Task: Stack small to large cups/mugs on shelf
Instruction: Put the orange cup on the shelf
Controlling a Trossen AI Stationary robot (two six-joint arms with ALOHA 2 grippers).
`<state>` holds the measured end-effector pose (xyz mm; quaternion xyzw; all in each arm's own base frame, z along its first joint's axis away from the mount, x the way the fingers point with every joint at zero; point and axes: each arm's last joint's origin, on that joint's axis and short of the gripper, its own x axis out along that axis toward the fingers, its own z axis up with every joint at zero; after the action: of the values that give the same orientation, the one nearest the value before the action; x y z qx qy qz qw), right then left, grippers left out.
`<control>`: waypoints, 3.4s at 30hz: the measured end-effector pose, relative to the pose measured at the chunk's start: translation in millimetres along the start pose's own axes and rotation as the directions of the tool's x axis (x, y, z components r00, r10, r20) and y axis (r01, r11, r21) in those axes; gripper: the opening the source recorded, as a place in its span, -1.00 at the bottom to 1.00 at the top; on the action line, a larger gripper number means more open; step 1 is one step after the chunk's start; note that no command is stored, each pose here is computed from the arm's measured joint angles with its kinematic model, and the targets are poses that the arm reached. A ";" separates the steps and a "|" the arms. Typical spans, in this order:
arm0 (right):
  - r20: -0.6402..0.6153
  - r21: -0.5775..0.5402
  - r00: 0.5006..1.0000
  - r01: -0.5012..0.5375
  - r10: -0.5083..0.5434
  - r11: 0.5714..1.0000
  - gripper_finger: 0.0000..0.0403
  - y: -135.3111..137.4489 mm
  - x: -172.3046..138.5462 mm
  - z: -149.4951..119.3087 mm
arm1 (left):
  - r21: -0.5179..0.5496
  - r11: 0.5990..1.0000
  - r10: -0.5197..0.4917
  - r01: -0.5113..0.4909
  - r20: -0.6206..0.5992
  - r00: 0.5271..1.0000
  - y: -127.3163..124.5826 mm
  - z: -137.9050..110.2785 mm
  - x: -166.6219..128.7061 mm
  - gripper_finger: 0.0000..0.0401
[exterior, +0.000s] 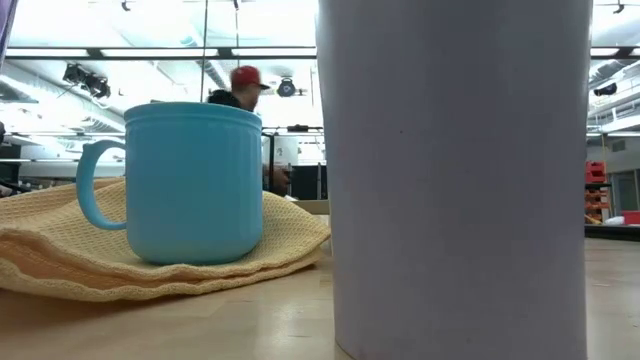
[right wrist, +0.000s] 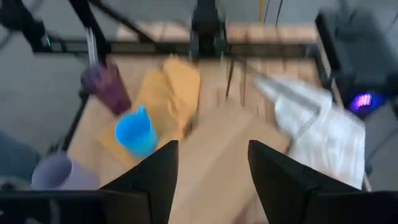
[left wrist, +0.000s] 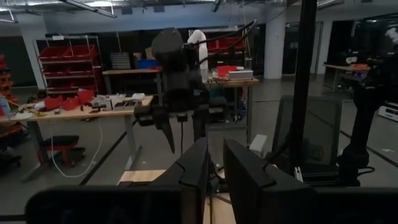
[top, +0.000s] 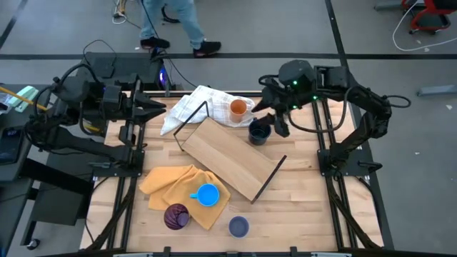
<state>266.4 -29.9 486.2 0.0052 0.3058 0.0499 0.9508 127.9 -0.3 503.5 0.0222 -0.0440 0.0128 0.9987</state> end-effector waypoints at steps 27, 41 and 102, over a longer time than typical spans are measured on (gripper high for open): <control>0.152 0.175 0.875 0.434 -0.460 0.884 -0.27 -62.8 29.3 22.5 | 0.171 0.981 0.109 -0.090 -0.103 0.989 12.2 -12.0 14.1 -0.74; -0.247 0.099 0.860 0.481 -0.447 0.871 -0.27 -100.3 4.6 -29.7 | 0.179 0.970 0.189 -0.161 -0.151 0.970 29.6 -26.7 55.8 -0.70; -0.197 0.443 0.922 0.387 -0.333 0.808 -0.27 -193.2 126.4 -146.7 | 0.176 0.970 0.190 -0.167 -0.123 0.974 30.8 -26.6 64.8 -0.58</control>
<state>300.9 -212.8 285.7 0.1767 0.3558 -0.2075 0.8939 193.9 33.2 484.1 0.0993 0.0252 0.1078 0.9889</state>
